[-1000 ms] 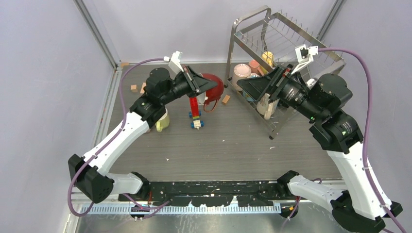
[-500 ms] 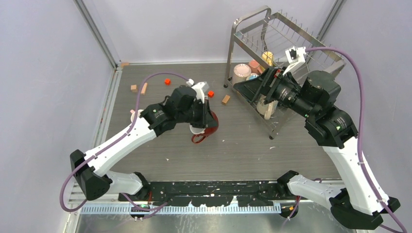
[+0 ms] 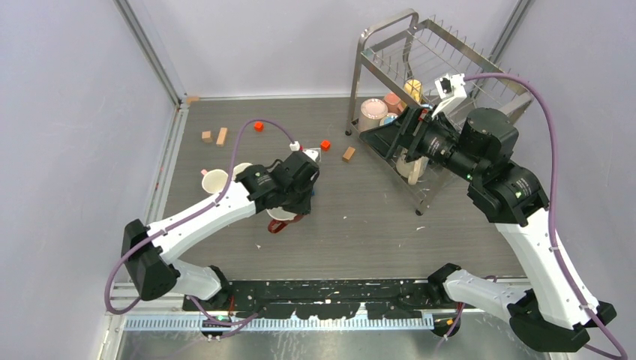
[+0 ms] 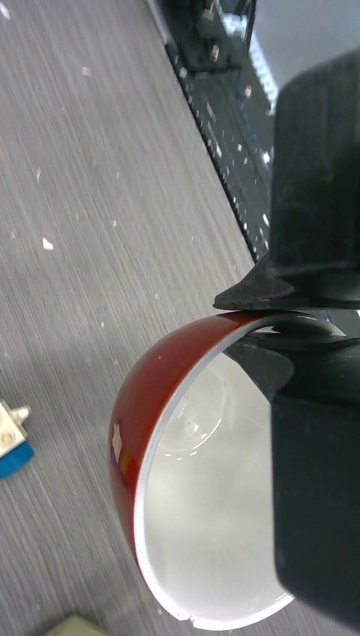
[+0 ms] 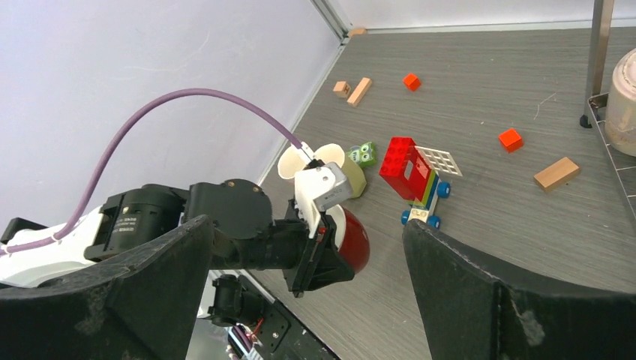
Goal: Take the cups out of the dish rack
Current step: Place the cup at the center of the board.
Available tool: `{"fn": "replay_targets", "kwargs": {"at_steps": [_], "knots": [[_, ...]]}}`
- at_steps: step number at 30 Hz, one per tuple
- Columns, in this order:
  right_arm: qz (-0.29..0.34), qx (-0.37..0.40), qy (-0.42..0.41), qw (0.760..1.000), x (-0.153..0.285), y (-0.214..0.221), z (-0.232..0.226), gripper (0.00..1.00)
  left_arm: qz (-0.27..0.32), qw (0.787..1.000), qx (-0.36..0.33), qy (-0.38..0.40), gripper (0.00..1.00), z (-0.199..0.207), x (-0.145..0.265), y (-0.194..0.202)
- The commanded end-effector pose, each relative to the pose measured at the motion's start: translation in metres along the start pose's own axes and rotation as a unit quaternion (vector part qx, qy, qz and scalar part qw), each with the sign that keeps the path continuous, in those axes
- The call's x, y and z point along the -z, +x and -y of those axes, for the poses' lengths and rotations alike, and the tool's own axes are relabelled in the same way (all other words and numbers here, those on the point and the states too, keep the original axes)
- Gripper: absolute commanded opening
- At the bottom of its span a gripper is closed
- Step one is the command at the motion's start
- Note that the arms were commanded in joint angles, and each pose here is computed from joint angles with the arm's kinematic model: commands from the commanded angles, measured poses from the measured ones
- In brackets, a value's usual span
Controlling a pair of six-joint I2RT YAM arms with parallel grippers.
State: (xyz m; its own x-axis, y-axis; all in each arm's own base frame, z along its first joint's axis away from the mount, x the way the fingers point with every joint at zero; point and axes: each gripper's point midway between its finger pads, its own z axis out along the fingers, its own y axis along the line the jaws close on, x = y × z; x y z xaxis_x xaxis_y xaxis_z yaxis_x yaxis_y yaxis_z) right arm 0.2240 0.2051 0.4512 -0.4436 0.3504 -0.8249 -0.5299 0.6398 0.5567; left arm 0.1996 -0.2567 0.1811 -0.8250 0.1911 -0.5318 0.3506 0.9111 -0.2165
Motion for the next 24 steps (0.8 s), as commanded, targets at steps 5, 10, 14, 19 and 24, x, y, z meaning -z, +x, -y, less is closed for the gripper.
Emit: {"fn": "replay_targets", "kwargs": {"at_steps": [5,10,14,19,24], "knots": [[0.008,0.017,0.003,1.0,0.001,-0.003,0.002,1.0,0.001,0.996,-0.027,-0.081,0.0,-0.04,-0.021,-0.004],[0.005,0.018,0.006,1.0,0.002,-0.001,0.003,1.0,-0.014,0.995,-0.027,-0.098,0.0,-0.058,-0.038,-0.007],[0.003,0.022,0.01,1.0,0.003,-0.001,0.005,1.0,-0.022,0.994,-0.02,-0.108,0.0,-0.071,-0.054,-0.007],[0.001,0.025,0.011,1.0,0.004,-0.001,0.005,1.0,-0.018,0.993,-0.013,-0.118,0.0,-0.08,-0.069,-0.013],[-0.004,0.027,0.013,1.0,0.005,0.001,0.005,1.0,-0.019,0.992,-0.015,-0.123,0.0,-0.081,-0.082,-0.018]]}}
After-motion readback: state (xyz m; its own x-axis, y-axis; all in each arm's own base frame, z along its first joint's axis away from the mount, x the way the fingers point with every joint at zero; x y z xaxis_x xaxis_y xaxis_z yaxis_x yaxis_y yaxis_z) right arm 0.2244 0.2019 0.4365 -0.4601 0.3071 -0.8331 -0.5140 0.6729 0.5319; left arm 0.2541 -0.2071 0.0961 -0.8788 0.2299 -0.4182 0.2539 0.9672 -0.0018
